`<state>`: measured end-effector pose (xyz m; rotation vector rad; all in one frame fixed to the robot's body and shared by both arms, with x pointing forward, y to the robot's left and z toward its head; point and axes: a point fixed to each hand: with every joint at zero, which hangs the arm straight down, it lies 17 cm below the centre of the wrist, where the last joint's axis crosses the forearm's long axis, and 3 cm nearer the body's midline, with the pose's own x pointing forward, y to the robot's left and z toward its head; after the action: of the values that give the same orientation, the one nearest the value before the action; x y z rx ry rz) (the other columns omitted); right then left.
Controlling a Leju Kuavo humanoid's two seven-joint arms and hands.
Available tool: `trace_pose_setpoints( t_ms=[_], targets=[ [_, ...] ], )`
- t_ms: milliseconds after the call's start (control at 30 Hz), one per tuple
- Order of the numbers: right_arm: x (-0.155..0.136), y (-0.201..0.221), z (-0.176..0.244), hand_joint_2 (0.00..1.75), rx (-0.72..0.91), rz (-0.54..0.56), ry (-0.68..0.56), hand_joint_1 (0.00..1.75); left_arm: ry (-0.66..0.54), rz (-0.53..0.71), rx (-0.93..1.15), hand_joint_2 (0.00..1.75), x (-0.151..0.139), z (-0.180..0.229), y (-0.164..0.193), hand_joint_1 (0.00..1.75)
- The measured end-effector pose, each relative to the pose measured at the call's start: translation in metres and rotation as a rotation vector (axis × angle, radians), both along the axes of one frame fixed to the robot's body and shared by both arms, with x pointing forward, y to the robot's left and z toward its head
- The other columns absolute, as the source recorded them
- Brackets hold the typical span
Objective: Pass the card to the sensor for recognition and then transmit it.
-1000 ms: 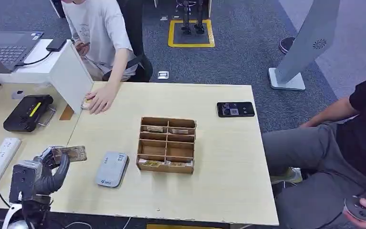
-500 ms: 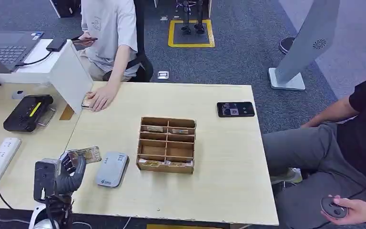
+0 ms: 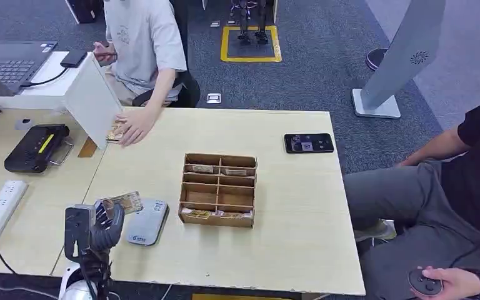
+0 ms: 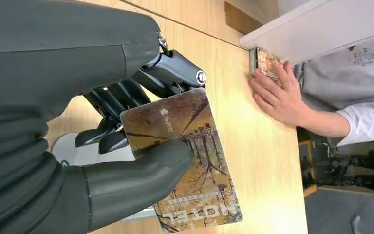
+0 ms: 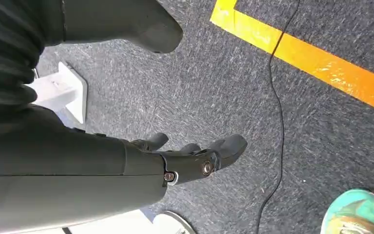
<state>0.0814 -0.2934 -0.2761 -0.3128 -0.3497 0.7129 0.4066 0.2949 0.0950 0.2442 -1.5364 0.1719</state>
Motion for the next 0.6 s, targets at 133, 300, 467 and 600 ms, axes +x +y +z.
trace_pose_setpoints(
  t_ms=[133, 300, 467, 600],
  targets=[
    [0.002, 0.002, 0.001, 1.75, -0.023, -0.012, -0.007, 0.0, 0.019, 0.033, -0.003, 1.75, 0.003, -0.009, 0.004, 1.75],
    [0.002, 0.014, 0.001, 1.75, -0.017, -0.015, -0.005, 0.0, 0.025, 0.074, 0.05, 1.75, 0.002, -0.016, 0.013, 1.75],
    [0.001, 0.018, 0.001, 1.75, -0.012, -0.014, 0.002, 0.0, 0.053, 0.092, 0.074, 1.75, 0.0, -0.029, 0.018, 1.75],
    [0.0, 0.02, 0.001, 1.75, -0.008, -0.014, 0.003, 0.0, 0.062, 0.092, 0.078, 1.75, -0.001, -0.033, 0.018, 1.75]
  ],
)
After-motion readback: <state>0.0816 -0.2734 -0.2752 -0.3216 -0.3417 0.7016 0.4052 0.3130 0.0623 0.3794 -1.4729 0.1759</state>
